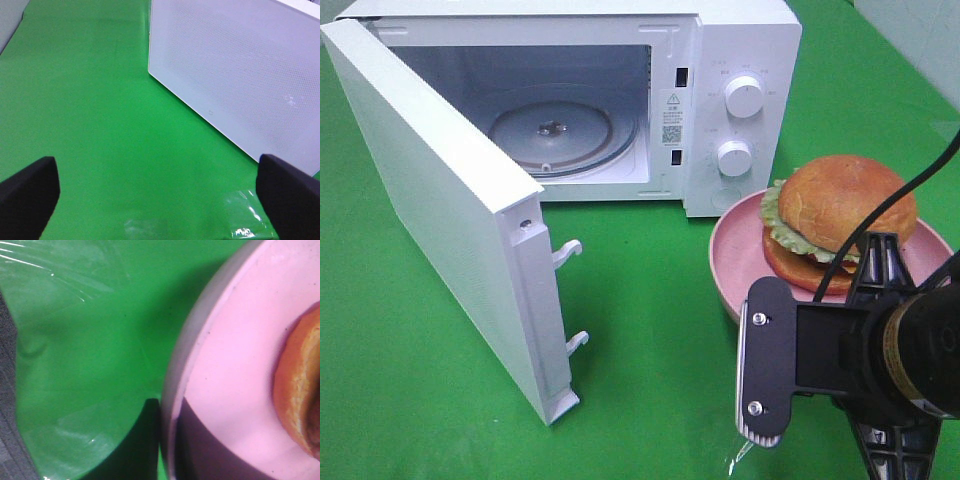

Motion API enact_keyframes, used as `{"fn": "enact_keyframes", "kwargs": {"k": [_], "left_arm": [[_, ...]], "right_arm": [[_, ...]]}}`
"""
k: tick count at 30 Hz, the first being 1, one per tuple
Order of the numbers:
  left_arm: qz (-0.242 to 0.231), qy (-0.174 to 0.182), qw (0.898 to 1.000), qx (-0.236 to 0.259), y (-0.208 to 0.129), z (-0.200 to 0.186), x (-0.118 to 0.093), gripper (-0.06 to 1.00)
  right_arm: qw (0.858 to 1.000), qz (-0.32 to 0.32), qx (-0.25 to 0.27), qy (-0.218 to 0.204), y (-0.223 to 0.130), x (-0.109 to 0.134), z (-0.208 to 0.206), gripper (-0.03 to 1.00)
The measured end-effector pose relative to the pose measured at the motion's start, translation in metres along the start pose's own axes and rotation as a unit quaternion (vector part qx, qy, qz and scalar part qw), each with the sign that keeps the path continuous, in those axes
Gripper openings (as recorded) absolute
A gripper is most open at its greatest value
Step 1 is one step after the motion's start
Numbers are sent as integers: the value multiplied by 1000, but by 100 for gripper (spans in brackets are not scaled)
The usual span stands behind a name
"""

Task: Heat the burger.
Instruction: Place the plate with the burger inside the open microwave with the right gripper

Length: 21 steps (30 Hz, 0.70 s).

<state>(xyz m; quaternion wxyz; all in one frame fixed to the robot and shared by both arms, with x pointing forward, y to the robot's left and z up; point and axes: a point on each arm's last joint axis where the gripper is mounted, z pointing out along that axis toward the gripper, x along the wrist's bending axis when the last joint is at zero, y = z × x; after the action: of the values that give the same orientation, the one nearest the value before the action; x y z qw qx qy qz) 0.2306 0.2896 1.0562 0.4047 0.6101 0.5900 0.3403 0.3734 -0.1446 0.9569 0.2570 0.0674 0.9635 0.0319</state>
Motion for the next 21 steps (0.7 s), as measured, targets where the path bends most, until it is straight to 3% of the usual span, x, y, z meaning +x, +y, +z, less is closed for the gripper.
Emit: {"fn": "enact_keyframes", "kwargs": {"k": [10, 21], "left_arm": [[0, 0, 1000, 0, 0, 0, 0, 99], [0, 0, 1000, 0, 0, 0, 0, 99]], "right_arm": [[993, -110, -45, 0, 8, 1, 0, 4], [983, -157, -92, -3, 15, 0, 0, 4]]}}
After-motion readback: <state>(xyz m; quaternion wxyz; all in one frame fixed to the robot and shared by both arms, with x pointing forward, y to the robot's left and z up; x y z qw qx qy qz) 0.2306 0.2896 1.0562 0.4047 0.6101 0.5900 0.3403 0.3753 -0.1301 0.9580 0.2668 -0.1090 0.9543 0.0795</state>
